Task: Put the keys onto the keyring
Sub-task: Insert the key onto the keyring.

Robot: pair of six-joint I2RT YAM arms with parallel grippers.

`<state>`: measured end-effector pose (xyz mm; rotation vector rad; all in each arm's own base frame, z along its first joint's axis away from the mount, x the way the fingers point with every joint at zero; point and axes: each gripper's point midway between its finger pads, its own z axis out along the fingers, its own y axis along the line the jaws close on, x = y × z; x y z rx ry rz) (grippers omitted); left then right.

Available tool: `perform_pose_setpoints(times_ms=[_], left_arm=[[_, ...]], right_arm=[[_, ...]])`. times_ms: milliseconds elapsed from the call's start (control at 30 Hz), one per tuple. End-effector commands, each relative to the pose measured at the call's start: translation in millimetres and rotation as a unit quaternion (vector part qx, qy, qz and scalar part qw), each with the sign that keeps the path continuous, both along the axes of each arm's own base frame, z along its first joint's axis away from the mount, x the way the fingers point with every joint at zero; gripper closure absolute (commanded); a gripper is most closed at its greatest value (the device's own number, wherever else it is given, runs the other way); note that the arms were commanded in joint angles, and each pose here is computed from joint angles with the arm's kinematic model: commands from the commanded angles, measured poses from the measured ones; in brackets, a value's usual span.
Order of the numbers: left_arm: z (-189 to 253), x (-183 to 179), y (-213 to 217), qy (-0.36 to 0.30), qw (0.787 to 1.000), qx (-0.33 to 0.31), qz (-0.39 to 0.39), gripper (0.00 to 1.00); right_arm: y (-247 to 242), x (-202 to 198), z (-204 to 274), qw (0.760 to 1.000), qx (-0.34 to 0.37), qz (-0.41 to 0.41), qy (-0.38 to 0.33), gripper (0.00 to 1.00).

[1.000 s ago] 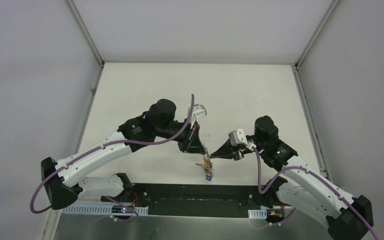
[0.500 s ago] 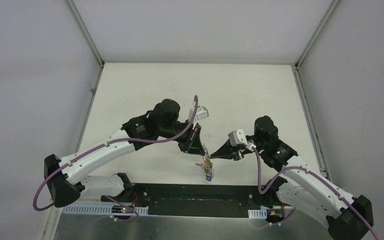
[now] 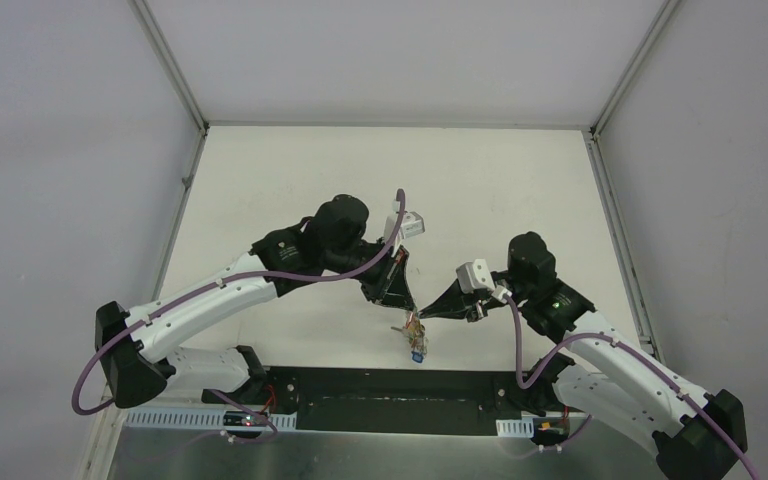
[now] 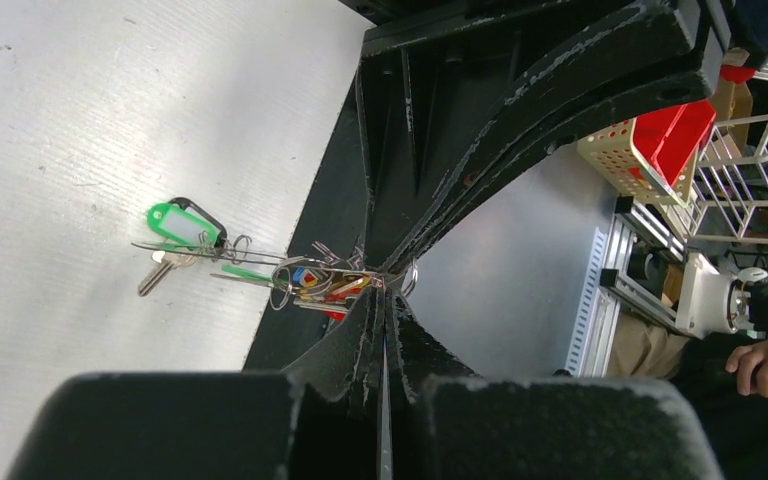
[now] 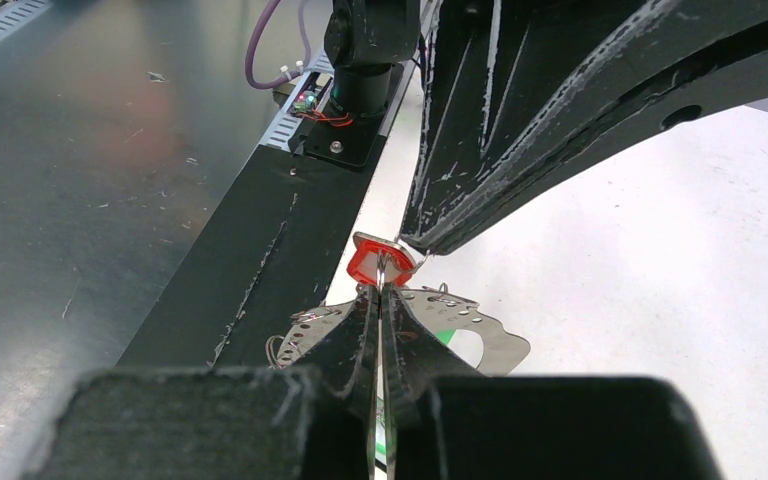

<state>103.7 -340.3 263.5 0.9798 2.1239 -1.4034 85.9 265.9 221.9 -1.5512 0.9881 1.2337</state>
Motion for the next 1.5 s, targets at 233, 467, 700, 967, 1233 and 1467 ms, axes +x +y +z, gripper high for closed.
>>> perform_pose_setpoints(times_ms=[233, 467, 700, 967, 1233, 1467], left_arm=[[13.1, -8.9, 3.2, -0.020, 0.999, -0.019, -0.018, 1.00], [0.1, -8.0, 5.6, -0.015, 1.000, 0.005, -0.015, 1.00], [-9.3, -12.2, 7.3, -0.007, 0.999, 0.033, -0.023, 1.00], [4.3, -11.0, 4.7, -0.021, 0.999, 0.018, -0.020, 1.00], [10.1, -3.7, -1.6, -0.032, 0.999, 0.004, -0.008, 1.00], [5.6, -4.5, -7.9, -0.020, 1.000, 0.004, -0.012, 1.00]], right_arm=[[3.1, -0.5, 16.5, 0.999, 0.024, 0.014, -0.037, 1.00], [3.8, -0.8, 18.1, 0.999, 0.025, 0.017, -0.036, 1.00], [4.2, -0.9, 16.8, 0.999, 0.023, 0.018, -0.034, 1.00], [4.4, -1.5, 15.3, 0.999, 0.021, 0.020, -0.030, 1.00], [3.5, -4.4, 13.6, 0.999, 0.021, 0.024, -0.031, 1.00], [4.5, -4.2, 14.4, 0.999, 0.021, 0.026, -0.032, 1.00]])
